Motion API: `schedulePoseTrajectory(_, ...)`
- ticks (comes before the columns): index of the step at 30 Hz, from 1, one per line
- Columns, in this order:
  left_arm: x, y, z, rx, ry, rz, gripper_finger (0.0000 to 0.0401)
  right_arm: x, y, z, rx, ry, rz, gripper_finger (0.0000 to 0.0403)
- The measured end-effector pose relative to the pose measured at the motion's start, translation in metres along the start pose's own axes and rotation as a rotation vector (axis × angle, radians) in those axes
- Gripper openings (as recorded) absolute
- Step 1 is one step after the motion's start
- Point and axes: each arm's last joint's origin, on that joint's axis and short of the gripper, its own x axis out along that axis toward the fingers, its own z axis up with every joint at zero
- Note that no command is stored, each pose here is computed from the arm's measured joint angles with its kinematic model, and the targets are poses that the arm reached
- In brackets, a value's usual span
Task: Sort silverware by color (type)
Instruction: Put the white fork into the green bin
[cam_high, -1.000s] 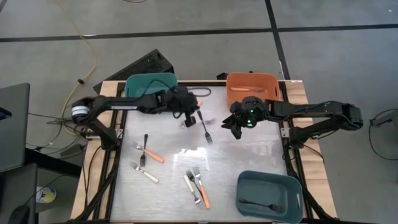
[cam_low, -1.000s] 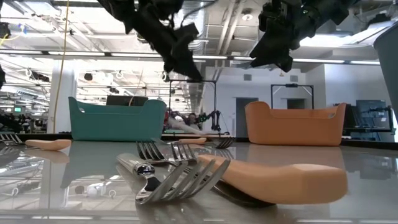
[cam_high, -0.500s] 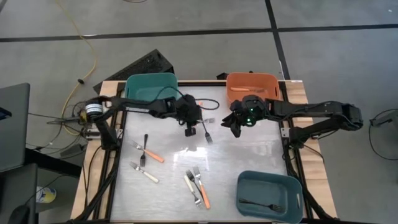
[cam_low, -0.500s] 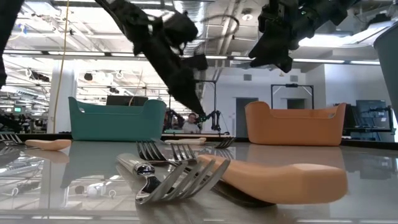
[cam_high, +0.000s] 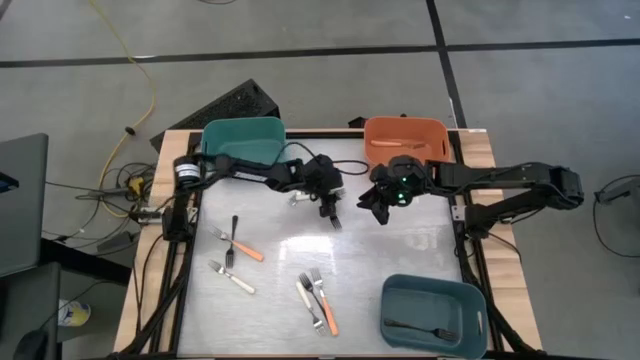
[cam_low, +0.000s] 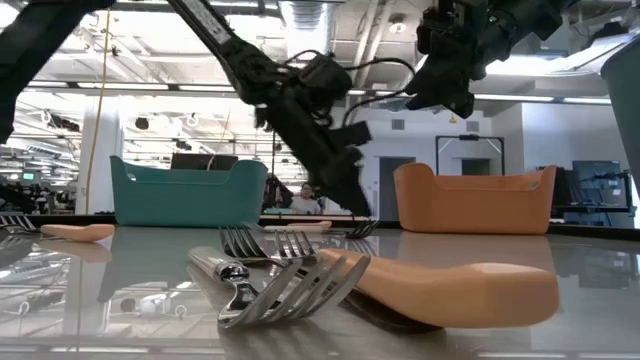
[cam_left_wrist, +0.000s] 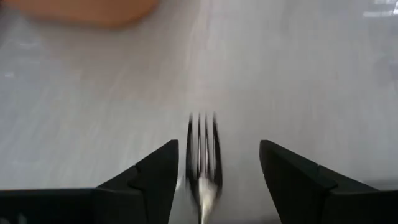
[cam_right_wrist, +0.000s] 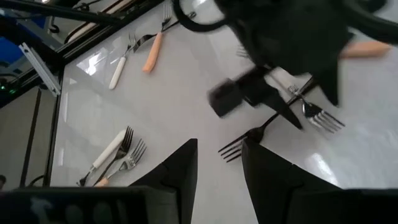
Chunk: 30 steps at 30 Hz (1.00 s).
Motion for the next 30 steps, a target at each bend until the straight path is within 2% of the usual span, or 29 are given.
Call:
schedulePoseTrajectory(3,0.015,-0.001,0.002,0.000,0.010,0.008,0.0210,0.000,0.000,0.000,0.001,0.005,0.001,0.0148)
schedulePoseTrajectory(9,0.029,0.001,0.006,0.012,0.016,0.107,0.0210,0.000,0.001,-0.002,0.010,0.016,0.008,0.0148)
schedulePoseTrajectory(20,0.029,-0.001,0.002,0.028,0.047,-0.029,0.0210,0.000,0.003,-0.005,0.013,0.050,0.025,0.0148)
schedulePoseTrajectory(23,0.029,0.000,0.001,0.025,0.062,-0.029,0.0208,0.000,0.003,-0.005,0.013,0.048,0.025,0.0148)
schedulePoseTrajectory(26,0.029,0.002,0.000,0.015,0.063,-0.036,0.0196,0.000,0.003,-0.004,0.013,0.045,0.025,0.0148)
schedulePoseTrajectory(30,0.029,0.002,0.000,0.004,0.069,-0.041,0.0161,0.000,0.003,-0.004,0.014,0.044,0.025,0.0148)
